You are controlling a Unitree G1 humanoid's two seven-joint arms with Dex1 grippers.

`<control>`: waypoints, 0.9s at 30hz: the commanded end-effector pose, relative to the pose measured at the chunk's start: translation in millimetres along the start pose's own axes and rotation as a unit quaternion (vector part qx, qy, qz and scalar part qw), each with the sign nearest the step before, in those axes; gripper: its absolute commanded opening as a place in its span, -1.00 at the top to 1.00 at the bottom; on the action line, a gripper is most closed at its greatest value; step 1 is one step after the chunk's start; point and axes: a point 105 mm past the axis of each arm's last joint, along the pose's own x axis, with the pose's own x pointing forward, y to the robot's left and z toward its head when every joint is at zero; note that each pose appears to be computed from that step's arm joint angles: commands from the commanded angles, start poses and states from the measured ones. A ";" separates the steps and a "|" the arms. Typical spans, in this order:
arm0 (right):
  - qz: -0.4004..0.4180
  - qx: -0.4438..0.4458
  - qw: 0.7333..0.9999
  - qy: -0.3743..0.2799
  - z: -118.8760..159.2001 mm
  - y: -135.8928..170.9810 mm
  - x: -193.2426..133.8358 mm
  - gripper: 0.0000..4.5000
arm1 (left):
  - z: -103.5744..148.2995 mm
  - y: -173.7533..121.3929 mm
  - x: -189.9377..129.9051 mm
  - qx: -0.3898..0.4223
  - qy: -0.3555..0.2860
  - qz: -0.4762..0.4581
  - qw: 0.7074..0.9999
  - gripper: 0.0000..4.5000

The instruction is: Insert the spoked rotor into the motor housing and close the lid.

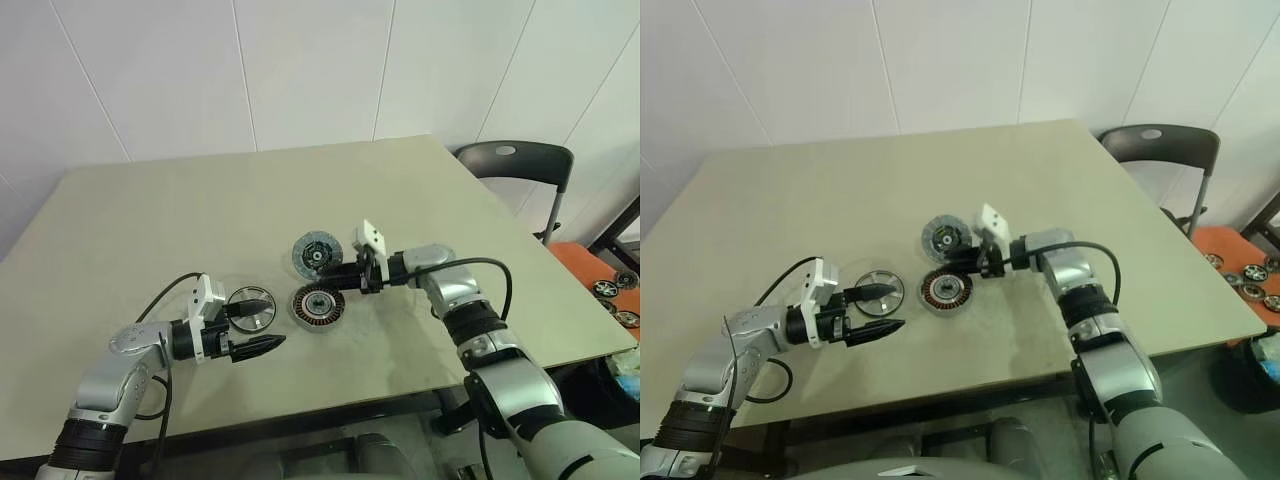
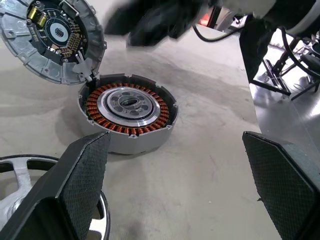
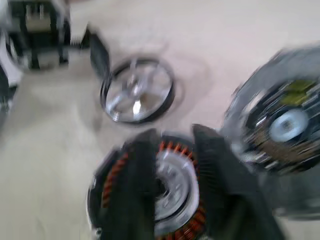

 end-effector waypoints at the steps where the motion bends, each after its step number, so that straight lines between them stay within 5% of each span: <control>1: -0.002 -0.023 1.000 0.014 -0.5 -1.6 3.2 0.98 | 8.9 1.3 -2.2 0.020 -0.015 0.001 1.000 -1.00; 16: -0.014 -0.032 0.999 0.026 -12.2 -3.2 11.1 0.98 | 8.5 1.5 -4.4 0.021 -0.015 0.004 1.000 -1.00; 27: 0.049 -0.040 0.998 -0.008 13.5 14.7 12.6 0.98 | 9.5 1.9 -3.6 0.020 -0.017 0.006 1.000 -1.00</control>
